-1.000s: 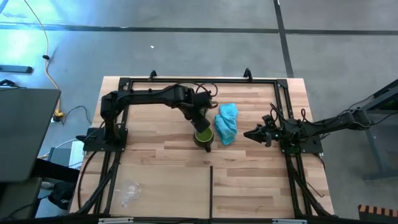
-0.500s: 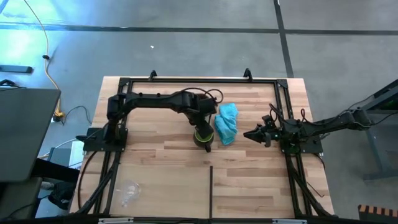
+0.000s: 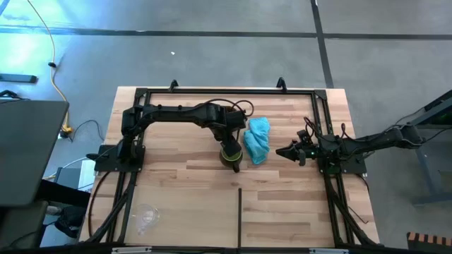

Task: Stack small to large cups/mugs on shelf
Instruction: Put the black mug on the shelf

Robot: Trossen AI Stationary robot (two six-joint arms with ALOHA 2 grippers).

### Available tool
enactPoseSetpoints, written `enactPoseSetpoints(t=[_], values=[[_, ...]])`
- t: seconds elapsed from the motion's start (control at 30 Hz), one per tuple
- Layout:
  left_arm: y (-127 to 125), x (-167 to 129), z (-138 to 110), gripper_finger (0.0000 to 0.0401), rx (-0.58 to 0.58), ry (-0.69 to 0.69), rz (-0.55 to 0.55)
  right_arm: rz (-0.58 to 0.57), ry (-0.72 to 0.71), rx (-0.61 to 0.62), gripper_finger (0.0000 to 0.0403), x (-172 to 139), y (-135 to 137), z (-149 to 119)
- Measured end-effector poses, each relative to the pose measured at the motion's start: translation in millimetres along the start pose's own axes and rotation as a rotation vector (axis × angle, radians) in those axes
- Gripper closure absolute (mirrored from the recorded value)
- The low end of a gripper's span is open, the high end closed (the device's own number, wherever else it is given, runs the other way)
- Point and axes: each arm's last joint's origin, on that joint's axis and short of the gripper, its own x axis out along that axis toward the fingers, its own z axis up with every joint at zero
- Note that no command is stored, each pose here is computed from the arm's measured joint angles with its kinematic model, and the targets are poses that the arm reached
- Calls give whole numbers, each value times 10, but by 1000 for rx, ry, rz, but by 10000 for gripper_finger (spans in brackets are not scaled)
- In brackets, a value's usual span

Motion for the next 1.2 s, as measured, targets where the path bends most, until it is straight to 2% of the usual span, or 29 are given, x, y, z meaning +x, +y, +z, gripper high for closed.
enactPoseSetpoints(t=[0.37, 0.63, 1.2], values=[[0, 0, -4, 300, 71, 3, 1, 0, 0, 0, 322, 0, 0, 0], [-13, 165, -15, 300, 37, 68, -2, 2, -1, 0, 322, 1, 1, 1], [-21, 202, 4, 300, 15, 63, -10, -1, 1, -1, 322, 1, -1, -1]])
